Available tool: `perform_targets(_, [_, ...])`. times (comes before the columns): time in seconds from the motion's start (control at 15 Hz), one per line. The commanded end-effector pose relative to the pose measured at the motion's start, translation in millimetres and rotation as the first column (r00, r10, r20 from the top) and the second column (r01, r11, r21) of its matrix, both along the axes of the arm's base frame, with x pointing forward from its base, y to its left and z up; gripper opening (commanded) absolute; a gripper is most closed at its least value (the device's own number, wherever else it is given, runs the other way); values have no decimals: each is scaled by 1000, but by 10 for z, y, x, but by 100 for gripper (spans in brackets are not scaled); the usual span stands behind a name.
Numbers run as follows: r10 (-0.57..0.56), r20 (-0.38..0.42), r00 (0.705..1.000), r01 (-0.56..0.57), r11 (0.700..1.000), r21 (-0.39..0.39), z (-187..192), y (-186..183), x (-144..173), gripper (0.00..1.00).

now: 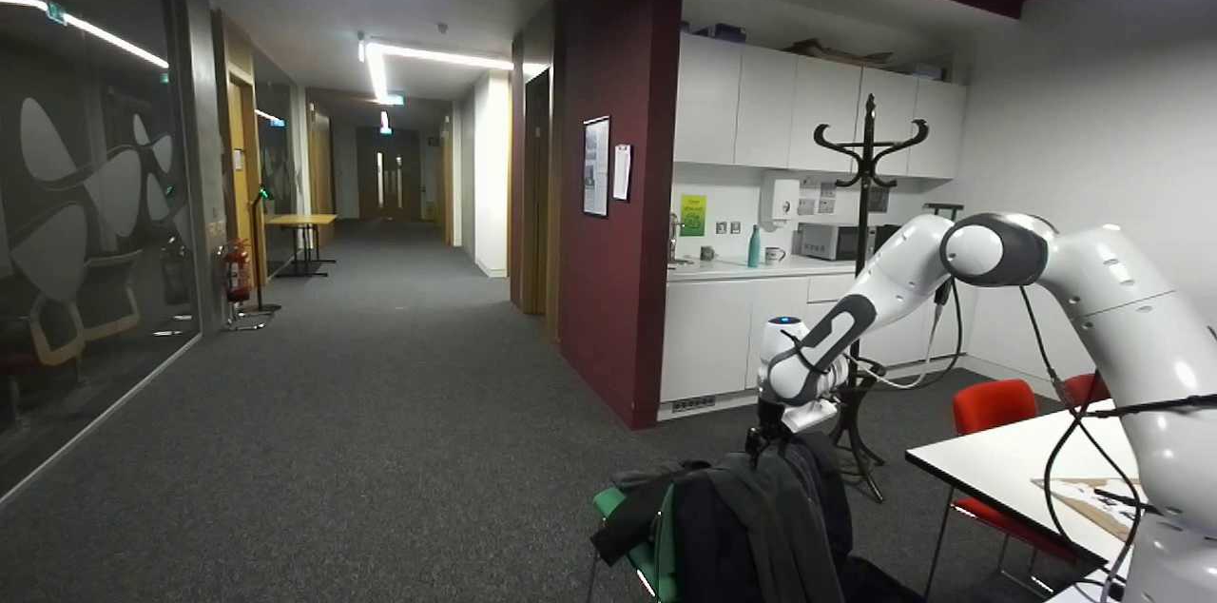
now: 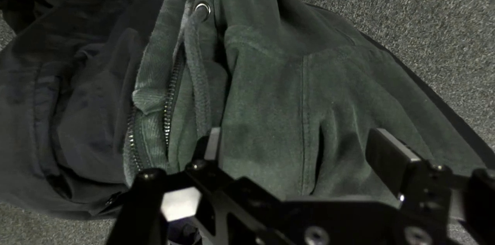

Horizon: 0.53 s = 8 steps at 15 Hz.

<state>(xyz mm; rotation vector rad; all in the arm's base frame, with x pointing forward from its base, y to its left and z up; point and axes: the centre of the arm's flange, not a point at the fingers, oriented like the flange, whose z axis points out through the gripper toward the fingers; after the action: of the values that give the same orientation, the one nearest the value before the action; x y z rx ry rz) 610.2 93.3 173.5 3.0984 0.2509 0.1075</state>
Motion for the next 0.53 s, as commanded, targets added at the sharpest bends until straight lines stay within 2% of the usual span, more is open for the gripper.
perform_targets(0.0, [22,-6,1000,-22,999,40,-32,-71,71,71])
perform_targets(0.13, [27,-6,1000,-27,999,43,-38,-85,78,57])
perform_targets(0.33, [29,0,1000,-29,999,39,-10,-113,105,31])
perform_targets(0.47, [32,1,999,-32,999,37,-5,-100,109,19])
